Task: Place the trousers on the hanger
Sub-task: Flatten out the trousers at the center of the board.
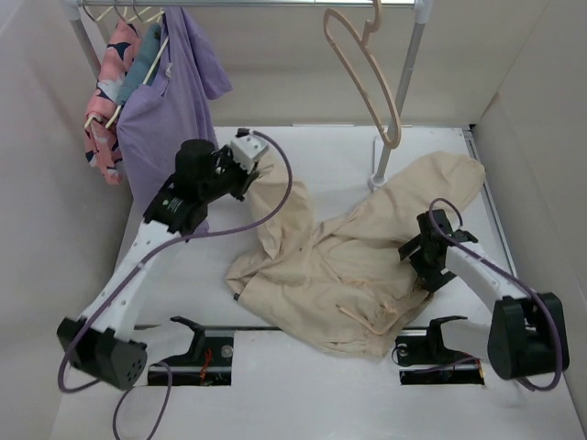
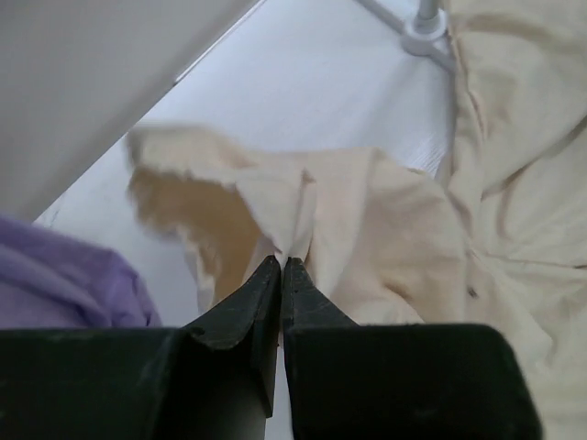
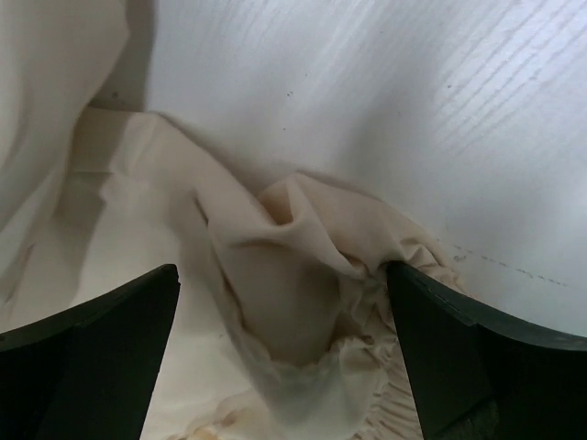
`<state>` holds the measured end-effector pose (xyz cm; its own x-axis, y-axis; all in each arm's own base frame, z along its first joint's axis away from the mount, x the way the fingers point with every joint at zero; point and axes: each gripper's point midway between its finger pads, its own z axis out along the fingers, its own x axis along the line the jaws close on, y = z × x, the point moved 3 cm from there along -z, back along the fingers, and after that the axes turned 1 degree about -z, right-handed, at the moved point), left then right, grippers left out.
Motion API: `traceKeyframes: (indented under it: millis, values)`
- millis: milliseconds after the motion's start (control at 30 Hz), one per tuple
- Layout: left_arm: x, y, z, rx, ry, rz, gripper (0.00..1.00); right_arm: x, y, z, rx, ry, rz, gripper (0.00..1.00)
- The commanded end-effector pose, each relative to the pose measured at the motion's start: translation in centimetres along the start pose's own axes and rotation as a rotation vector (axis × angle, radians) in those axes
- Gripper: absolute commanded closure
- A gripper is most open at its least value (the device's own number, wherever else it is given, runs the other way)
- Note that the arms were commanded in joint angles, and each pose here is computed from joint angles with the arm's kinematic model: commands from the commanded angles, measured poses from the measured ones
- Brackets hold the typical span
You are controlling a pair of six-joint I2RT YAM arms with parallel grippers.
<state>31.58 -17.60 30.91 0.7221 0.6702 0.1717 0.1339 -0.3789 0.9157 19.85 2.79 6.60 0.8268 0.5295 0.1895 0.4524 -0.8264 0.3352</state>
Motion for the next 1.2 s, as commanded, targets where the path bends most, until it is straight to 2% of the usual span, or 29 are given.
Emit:
traceKeyframes:
  millis: [0, 67, 100, 200, 233, 300, 333, 467, 500, 567, 600, 633, 667, 700, 733, 767, 833, 867, 1033, 1067, 1167]
  values:
    - [0.8, -3.4, -2.5, 0.067, 0.105, -0.067, 1.0, 2.0, 0.3, 1.5, 0.021, 0.014, -0.03, 0.0]
    - [2.6, -5.3, -4.1, 0.103, 0.213, -0.105, 1.0, 2.7, 0.3, 2.3, 0.04, 0.006, -0.058, 0.05]
    - [3.9, -6.2, -4.6, 0.131, 0.281, -0.117, 1.0, 2.7, 0.5, 2.5, 0.034, -0.006, -0.073, 0.28]
    - [7.5, -8.4, -6.8, 0.18, 0.433, -0.159, 1.0, 3.8, 2.7, 2.6, -0.003, -0.012, -0.1, 0.74]
    - [8.3, -8.8, -7.4, 0.191, 0.468, -0.163, 1.0, 3.9, 3.8, 2.3, -0.032, -0.017, -0.104, 0.85]
    - [10.2, -9.9, -9.0, 0.218, 0.536, -0.186, 1.0, 5.1, 7.7, 1.1, -0.111, 0.014, -0.118, 0.9]
    - [10.4, -10.2, -9.3, 0.23, 0.534, -0.175, 1.0, 6.3, 11.4, 0.0, -0.19, 0.039, -0.08, 0.98]
    - [11.8, -11.3, -10.7, 0.284, 0.547, -0.122, 1.0, 9.7, 18.2, -1.9, -0.305, 0.08, -0.127, 1.0]
    - [12.0, -11.3, -11.2, 0.3, 0.549, -0.101, 1.0, 12.3, 21.0, -4.1, -0.359, 0.128, -0.135, 1.0]
    - [11.8, -13.6, -11.6, 0.412, 0.504, -0.078, 1.0, 13.6, 22.7, -1.0, -0.312, 0.033, -0.196, 1.0]
    - [11.7, -14.1, -12.0, 0.469, 0.459, 0.025, 1.0, 15.2, 24.3, -2.1, -0.317, 0.035, -0.21, 0.94]
    - [10.8, -16.0, -12.4, 0.547, 0.405, 0.038, 1.0, 15.1, 24.2, 1.5, -0.236, -0.031, -0.265, 0.86]
    - [10.4, -17.0, -12.7, 0.6, 0.379, 0.069, 1.0, 15.7, 24.2, 2.3, -0.193, -0.029, -0.298, 0.63]
    - [10.0, -18.0, -13.0, 0.644, 0.35, 0.096, 1.0, 15.8, 23.5, 2.8, -0.108, -0.017, -0.325, 0.49]
    - [9.2, -19.6, -13.3, 0.709, 0.292, 0.13, 1.0, 16.6, 23.8, 3.2, -0.097, -0.008, -0.326, 0.37]
    - [9.2, -20.1, -13.8, 0.739, 0.304, 0.145, 1.0, 16.6, 23.8, 3.2, -0.096, -0.008, -0.326, 0.24]
    - [8.7, -21.2, -14.2, 0.788, 0.294, 0.143, 1.0, 15.4, 23.4, 2.9, -0.119, -0.031, -0.312, 0.08]
    - [8.4, -22.0, -14.3, 0.812, 0.288, 0.137, 1.0, 15.1, 23.9, 0.7, -0.173, -0.014, -0.292, 0.0]
    - [6.7, -23.9, -15.3, 0.882, 0.272, 0.071, 0.99, 10.8, 22.8, -3.1, -0.251, -0.044, -0.199, 0.0]
    - [6.1, -24.3, -15.4, 0.896, 0.263, 0.046, 0.94, 9.4, 21.2, -2.2, -0.214, -0.063, -0.193, 0.0]
    - [4.9, -26.3, -16.0, 0.964, 0.277, -0.027, 0.93, 7.6, 19.1, -2.4, -0.172, -0.034, -0.112, 0.0]
